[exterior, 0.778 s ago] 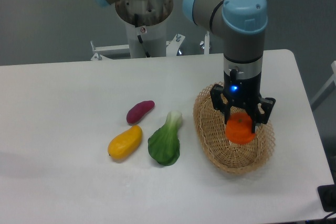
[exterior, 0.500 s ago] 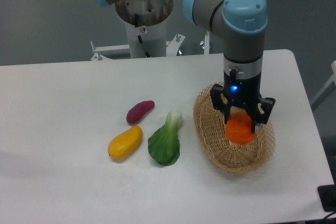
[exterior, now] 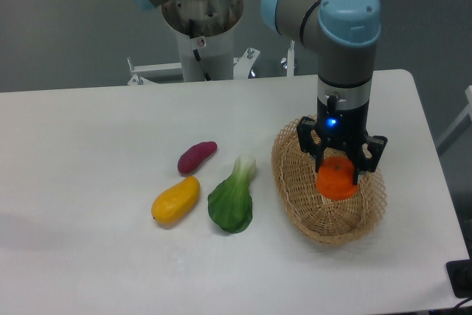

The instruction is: Place the orange in the basket

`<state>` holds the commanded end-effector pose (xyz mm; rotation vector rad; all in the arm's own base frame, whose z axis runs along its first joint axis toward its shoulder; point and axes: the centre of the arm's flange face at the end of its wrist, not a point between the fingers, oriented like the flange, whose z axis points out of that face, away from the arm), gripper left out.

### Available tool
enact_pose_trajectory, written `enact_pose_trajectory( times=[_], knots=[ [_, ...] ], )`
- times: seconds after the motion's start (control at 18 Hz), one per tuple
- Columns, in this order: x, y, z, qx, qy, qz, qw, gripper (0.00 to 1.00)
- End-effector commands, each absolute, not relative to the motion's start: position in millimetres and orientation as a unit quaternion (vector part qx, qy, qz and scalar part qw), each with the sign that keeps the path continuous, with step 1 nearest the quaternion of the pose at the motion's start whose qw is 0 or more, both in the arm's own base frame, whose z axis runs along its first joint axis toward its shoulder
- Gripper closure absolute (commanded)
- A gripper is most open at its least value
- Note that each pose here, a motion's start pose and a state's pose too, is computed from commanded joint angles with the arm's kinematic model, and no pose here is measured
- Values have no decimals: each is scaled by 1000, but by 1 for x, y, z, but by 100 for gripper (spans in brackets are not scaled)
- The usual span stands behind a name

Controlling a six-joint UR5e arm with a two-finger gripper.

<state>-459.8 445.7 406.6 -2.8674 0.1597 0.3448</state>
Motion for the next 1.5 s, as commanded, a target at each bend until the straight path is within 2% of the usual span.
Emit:
enact_pose_trajectory(
  times=[0.44,0.72,1.22,1.5],
  knots=[
    [-452,421,361,-982,133,99,92,33],
    [-446,387,296,-973,202,103,40,33],
    [-437,363,244,-978,200,51,22,33],
    [-437,359,234,-980,193,40,21,31]
  ],
)
